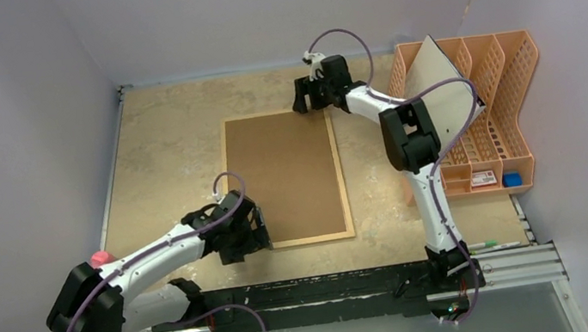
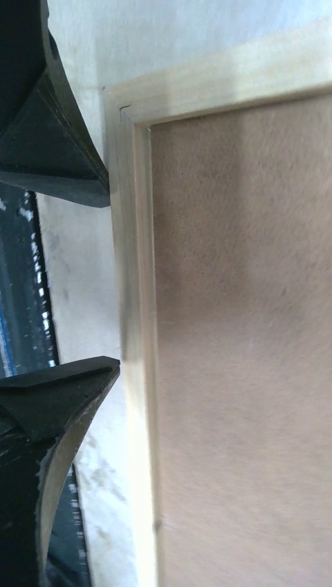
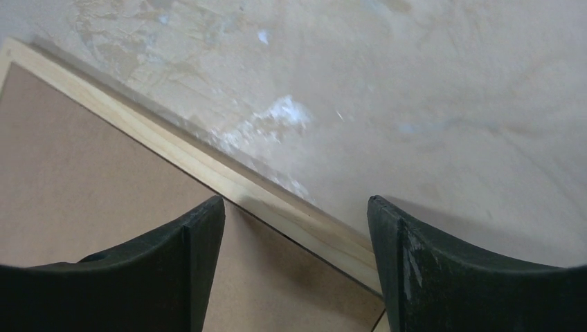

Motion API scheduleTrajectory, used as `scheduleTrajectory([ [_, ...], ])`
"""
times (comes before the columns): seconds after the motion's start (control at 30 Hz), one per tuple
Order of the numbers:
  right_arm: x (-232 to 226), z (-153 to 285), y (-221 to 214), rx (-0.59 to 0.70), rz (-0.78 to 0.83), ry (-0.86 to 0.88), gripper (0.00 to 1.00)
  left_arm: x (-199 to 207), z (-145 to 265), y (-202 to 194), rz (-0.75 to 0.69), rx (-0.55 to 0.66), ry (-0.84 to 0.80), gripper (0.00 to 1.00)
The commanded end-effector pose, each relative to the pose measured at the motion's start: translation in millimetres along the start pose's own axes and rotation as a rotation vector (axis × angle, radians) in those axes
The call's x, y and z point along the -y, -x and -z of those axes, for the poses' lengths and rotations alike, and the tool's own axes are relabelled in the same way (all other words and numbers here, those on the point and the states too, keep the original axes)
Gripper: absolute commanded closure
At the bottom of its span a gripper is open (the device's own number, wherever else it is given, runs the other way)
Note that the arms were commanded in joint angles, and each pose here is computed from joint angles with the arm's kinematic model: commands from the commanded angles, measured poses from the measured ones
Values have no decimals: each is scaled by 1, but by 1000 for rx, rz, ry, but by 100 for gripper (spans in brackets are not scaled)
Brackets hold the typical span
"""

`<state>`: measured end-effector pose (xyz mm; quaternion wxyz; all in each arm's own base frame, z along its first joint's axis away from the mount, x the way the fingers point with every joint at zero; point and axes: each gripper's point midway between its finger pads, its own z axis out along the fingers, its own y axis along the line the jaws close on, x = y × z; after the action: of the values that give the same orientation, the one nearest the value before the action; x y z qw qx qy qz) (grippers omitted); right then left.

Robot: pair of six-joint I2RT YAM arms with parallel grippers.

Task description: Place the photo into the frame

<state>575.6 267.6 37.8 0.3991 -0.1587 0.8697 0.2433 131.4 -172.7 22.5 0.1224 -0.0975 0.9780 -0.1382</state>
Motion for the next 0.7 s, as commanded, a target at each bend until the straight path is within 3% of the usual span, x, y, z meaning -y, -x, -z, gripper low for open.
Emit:
scheduleTrajectory([
  [0.0, 4, 34, -36, -131, -214, 63, 24, -7, 8, 64, 78, 203, 29, 16],
  [0.3, -9, 79, -72, -174, -326, 22, 28, -8, 8, 115, 113, 216, -19, 15],
  [0.53, -41, 102, -103, -221, -402, 16, 26, -38, -4, 173, 317, 257, -15, 15],
  [0.67, -62, 109, -120, -269, -402, 15, 24, -49, -15, 208, 339, 268, -14, 16],
])
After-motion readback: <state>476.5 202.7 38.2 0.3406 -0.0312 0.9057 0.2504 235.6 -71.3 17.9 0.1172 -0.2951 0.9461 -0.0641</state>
